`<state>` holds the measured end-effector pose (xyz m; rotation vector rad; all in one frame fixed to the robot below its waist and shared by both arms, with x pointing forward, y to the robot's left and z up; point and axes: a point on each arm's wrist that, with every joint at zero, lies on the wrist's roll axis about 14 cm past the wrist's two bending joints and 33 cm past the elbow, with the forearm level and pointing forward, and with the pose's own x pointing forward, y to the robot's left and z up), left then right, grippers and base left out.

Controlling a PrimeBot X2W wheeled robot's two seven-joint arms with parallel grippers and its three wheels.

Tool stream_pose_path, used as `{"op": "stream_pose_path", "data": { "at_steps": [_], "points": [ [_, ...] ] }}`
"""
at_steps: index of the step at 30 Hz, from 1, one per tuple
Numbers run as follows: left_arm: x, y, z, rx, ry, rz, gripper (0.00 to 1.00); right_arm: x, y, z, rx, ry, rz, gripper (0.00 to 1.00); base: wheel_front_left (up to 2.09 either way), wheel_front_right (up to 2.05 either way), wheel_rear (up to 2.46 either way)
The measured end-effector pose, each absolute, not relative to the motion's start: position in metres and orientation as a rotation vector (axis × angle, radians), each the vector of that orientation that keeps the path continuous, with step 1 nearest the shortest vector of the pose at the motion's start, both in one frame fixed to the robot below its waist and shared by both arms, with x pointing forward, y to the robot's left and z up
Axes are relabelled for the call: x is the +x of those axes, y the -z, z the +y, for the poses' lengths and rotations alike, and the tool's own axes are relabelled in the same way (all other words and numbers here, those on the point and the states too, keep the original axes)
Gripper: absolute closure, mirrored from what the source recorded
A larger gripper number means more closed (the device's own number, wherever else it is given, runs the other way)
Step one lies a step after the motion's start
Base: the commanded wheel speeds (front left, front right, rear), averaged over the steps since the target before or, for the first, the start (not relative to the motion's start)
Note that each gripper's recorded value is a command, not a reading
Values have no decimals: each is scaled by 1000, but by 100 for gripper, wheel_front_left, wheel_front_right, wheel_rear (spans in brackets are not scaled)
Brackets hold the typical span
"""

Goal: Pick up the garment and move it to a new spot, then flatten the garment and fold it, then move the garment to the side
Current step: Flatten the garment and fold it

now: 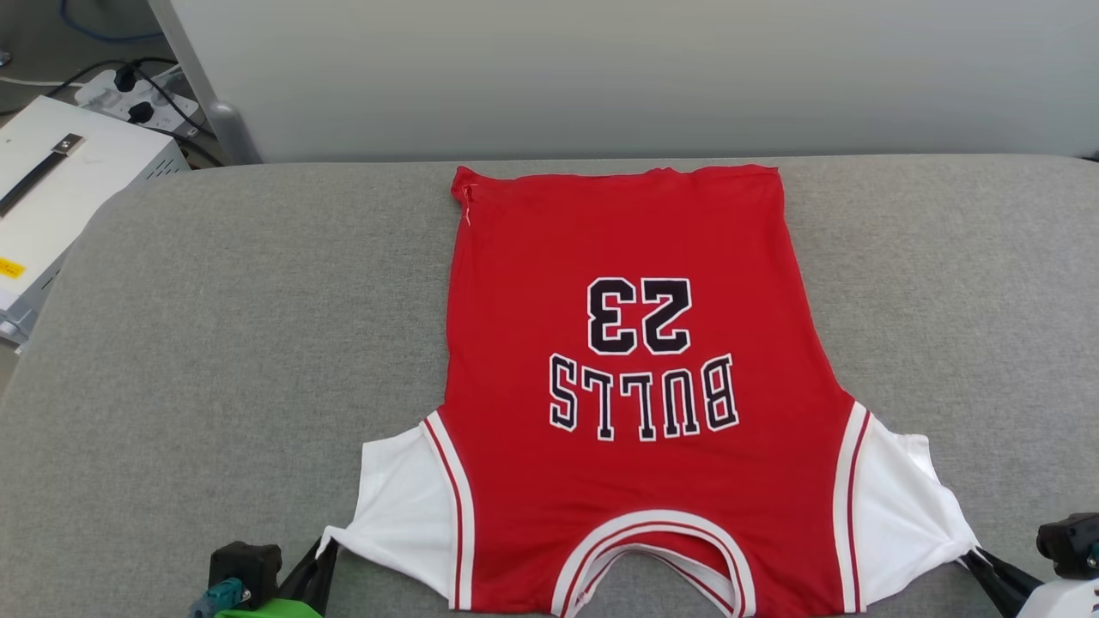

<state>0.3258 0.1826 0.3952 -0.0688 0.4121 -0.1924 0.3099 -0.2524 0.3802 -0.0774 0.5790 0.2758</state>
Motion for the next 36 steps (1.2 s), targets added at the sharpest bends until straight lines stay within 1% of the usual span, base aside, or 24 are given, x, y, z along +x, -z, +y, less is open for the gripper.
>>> {"op": "stream_pose_path", "data": {
  "at_steps": [5,6,7,10,14,19,24,26,32,36],
  "points": [
    [326,-397,178,-70,195,403,100,302,-378,-252,-69,-267,620,100,0,0,0],
    [326,-398,178,-67,196,401,100,303,-379,-252,-72,-268,618,73,0,0,0],
    [326,-398,177,-64,195,399,100,306,-382,-251,-77,-267,611,0,0,0,0],
    [327,-402,173,-53,205,382,100,320,-398,-251,-90,-261,565,0,0,0,0],
    [329,-407,168,-55,212,370,100,351,-435,-260,-110,-229,455,0,0,0,0],
    [337,-417,161,-59,222,340,100,404,-504,-266,-164,-198,269,0,0,0,0],
    [352,-432,157,-54,228,286,100,460,-562,-252,-190,-214,179,0,0,0,0],
    [358,-436,157,-46,230,270,100,480,-570,-248,-214,-224,205,0,0,0,0],
    [372,-439,159,-49,215,250,100,532,-558,-227,-270,-273,433,0,0,0,0],
    [380,-436,157,-48,211,240,100,565,-546,-223,-273,-266,575,0,0,0,0]
  ]
}}
